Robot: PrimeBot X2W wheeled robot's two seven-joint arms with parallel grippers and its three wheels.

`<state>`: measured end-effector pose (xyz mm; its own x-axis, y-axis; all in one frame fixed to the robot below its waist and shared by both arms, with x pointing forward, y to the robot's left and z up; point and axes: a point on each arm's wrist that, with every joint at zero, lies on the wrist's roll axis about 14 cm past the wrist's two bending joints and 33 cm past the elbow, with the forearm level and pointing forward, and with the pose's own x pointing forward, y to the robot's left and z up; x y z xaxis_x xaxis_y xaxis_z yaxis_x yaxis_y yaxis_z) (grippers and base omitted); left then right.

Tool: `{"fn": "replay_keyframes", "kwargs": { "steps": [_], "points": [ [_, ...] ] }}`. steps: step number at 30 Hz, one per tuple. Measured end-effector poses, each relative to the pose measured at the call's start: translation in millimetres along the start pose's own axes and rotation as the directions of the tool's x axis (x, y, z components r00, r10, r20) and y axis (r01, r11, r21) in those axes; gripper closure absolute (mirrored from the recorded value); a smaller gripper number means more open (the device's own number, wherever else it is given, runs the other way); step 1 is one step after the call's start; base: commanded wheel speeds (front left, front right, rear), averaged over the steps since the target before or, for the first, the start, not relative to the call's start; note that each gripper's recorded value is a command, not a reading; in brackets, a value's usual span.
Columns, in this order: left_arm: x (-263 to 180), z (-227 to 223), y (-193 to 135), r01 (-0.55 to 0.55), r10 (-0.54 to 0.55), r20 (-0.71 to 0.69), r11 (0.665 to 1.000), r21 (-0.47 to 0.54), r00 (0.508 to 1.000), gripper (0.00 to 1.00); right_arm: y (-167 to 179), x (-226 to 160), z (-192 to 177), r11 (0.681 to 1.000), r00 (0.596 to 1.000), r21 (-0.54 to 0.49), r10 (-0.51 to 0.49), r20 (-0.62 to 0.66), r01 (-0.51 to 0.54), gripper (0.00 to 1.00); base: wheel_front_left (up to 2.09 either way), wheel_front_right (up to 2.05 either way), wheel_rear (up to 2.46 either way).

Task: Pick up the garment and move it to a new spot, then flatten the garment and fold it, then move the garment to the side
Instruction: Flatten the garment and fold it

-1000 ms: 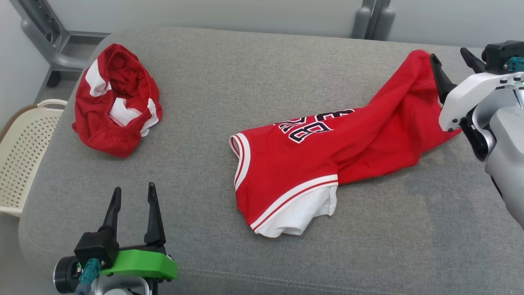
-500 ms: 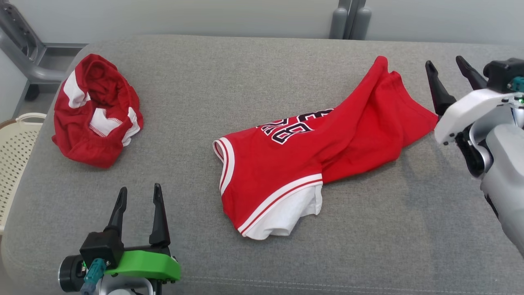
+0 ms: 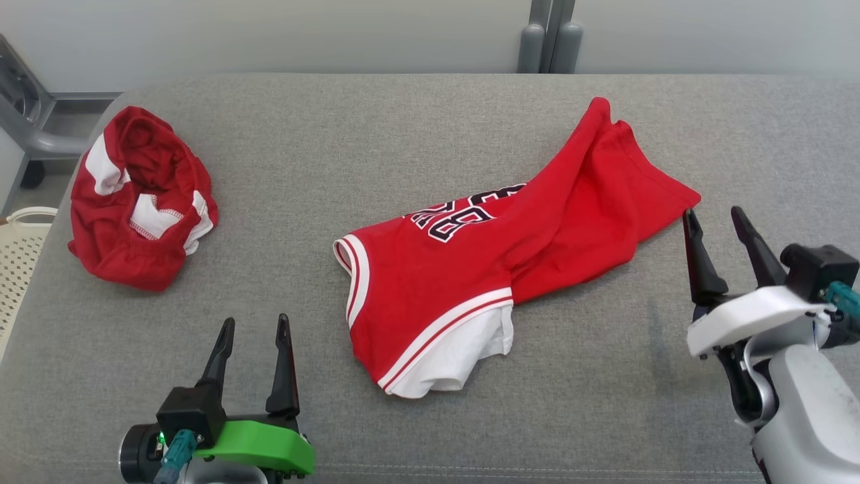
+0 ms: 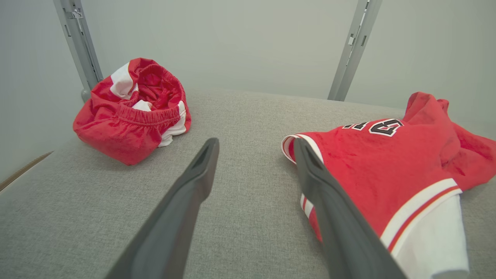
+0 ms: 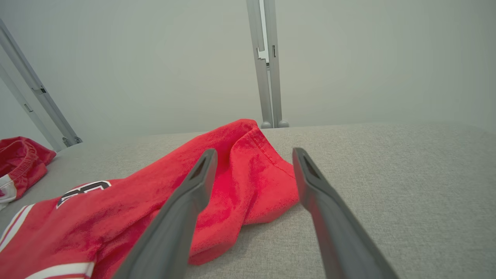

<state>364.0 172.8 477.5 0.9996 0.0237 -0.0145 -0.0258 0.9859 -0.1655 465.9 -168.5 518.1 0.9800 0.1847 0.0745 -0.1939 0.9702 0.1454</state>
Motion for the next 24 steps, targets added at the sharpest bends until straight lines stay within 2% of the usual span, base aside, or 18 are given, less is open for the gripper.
{"fn": "replay_keyframes", "kwargs": {
  "steps": [7, 10, 15, 24],
  "points": [
    [-0.5, -5.9, -7.2, 0.023, -0.024, -0.019, 1.000, -0.007, 1.000, 0.00, 8.6, -24.4, -12.4, 0.999, 0.999, 0.024, -0.033, -0.001, 0.033, 0.00, 0.00, 0.00, 0.00],
    [-3.5, -21.9, -13.7, 0.049, -0.050, -0.069, 0.999, -0.020, 0.996, 0.00, 12.2, -27.4, -12.1, 0.999, 0.999, 0.027, -0.036, 0.003, 0.036, 0.00, 0.00, 0.00, 0.00],
    [-12.7, -54.8, -32.4, 0.115, -0.122, -0.182, 0.992, -0.047, 0.976, 0.00, 13.2, -29.3, -9.4, 0.999, 0.999, 0.030, -0.043, 0.006, 0.042, 0.00, 0.00, 0.00, 0.00],
    [-19.9, -85.8, -62.2, 0.200, -0.217, -0.283, 0.976, -0.090, 0.934, 0.00, 8.5, -34.3, -9.8, 0.997, 0.998, 0.033, -0.063, 0.004, 0.062, 0.00, 0.00, 0.00, 0.00]
  ]
}}
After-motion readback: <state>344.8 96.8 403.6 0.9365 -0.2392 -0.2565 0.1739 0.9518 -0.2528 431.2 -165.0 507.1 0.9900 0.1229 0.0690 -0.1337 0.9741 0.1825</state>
